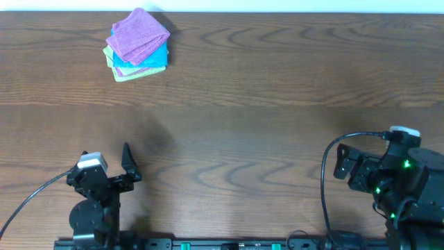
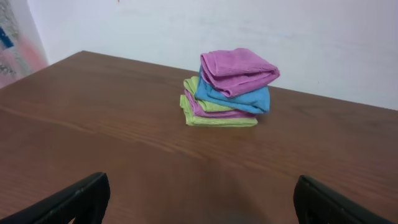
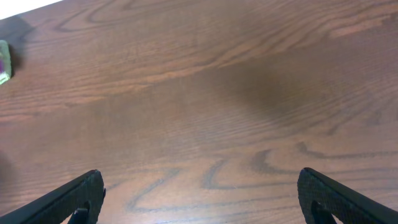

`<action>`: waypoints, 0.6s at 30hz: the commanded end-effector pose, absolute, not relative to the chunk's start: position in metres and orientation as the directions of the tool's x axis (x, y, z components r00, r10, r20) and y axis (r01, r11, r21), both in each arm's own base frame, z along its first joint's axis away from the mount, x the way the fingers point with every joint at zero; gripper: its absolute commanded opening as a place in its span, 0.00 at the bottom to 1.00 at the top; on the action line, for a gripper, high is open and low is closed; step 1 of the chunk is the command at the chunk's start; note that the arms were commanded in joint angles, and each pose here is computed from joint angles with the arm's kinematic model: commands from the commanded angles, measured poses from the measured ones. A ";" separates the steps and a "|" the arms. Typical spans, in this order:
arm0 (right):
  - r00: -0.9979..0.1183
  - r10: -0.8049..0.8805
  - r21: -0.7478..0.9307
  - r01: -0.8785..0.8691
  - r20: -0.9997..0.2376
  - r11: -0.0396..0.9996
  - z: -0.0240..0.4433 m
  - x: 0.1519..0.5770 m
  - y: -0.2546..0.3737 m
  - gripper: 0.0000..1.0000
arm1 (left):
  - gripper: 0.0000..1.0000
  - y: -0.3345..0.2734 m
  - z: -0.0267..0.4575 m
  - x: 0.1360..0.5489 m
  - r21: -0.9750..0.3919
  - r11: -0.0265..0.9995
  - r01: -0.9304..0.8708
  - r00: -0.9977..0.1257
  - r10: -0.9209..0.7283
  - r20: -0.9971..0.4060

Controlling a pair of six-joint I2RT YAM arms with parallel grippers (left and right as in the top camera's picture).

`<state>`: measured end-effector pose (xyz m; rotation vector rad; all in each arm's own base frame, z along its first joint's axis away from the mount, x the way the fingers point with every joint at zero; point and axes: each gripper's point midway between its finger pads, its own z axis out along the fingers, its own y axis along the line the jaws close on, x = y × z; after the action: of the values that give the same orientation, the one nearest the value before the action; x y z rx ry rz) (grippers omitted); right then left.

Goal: Fold the cloth

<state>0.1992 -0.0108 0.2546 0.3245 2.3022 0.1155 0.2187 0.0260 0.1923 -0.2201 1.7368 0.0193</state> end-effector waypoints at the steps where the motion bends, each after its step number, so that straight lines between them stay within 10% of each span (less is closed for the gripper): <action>1: -0.648 0.283 0.197 0.203 -0.707 0.959 0.255 0.199 -0.010 0.99 | 0.96 0.025 0.189 0.221 -0.091 0.985 -0.149 -0.155 -0.114 -0.981; 18: -0.648 0.283 0.197 0.203 -0.707 0.959 0.255 0.199 -0.010 0.99 | 0.95 0.025 0.141 0.242 -0.159 0.976 -0.149 -0.129 -0.179 -0.975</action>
<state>0.1992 -0.0108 0.2547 0.3244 2.3019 0.1155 0.2406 0.0264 0.1563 -0.2236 1.6816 0.0037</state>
